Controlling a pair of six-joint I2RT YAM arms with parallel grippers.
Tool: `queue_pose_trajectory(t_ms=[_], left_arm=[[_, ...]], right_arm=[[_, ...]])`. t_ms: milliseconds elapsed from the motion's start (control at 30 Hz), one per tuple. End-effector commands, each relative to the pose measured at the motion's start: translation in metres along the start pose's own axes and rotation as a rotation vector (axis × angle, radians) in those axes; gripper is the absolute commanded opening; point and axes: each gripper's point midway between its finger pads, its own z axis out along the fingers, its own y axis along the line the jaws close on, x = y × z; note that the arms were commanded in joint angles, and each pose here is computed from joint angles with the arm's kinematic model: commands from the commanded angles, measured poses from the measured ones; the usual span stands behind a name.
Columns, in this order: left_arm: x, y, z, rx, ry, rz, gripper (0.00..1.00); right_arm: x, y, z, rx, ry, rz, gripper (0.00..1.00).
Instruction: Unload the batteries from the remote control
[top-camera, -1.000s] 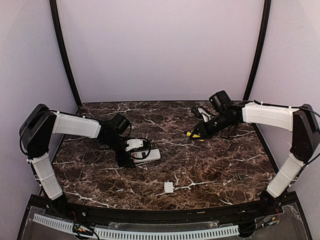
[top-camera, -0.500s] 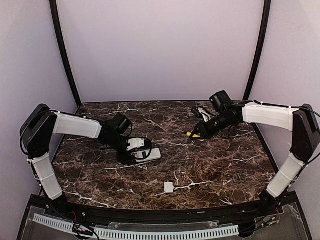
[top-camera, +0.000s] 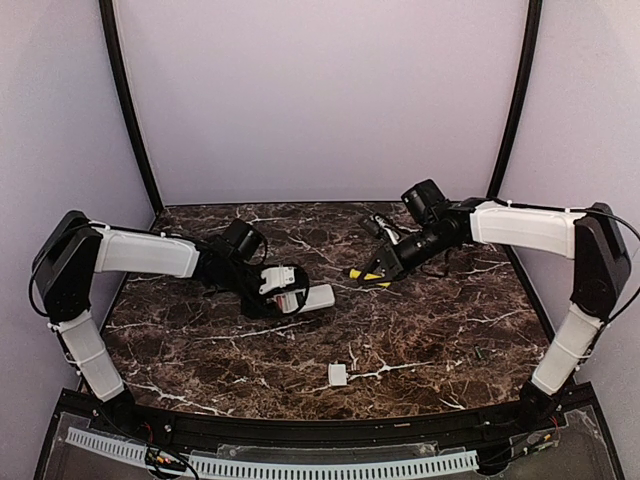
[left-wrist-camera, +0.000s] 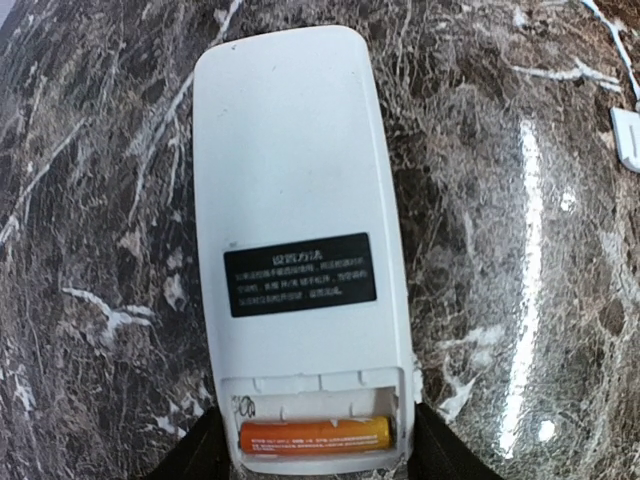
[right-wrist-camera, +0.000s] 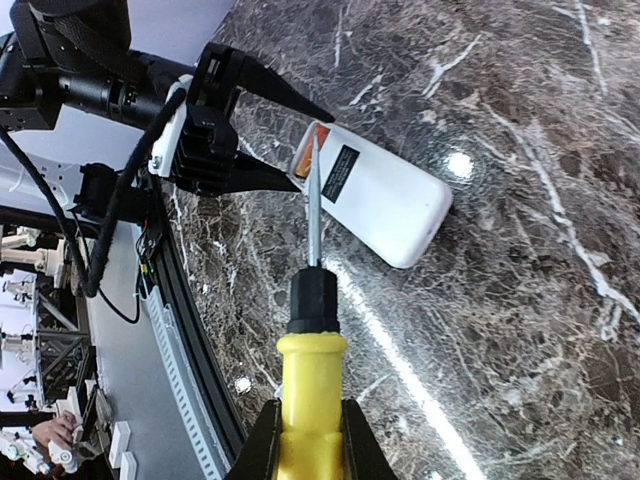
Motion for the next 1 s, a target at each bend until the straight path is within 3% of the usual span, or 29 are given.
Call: queue_pose_trajectory(t_ms=[0, 567, 967], left_arm=[[-0.034, 0.0, -0.021, -0.036, -0.128, 0.024, 0.44], [-0.077, -0.016, -0.054, -0.042, -0.412, 0.044, 0.43], [-0.087, -0.017, -0.05, -0.027, -0.482, 0.036, 0.42]], right_arm=[[0.0, 0.017, 0.017, -0.06, 0.038, -0.033, 0.0], [0.021, -0.001, 0.034, -0.029, 0.101, 0.028, 0.0], [0.034, 0.0, 0.033, -0.034, 0.122, 0.042, 0.0]])
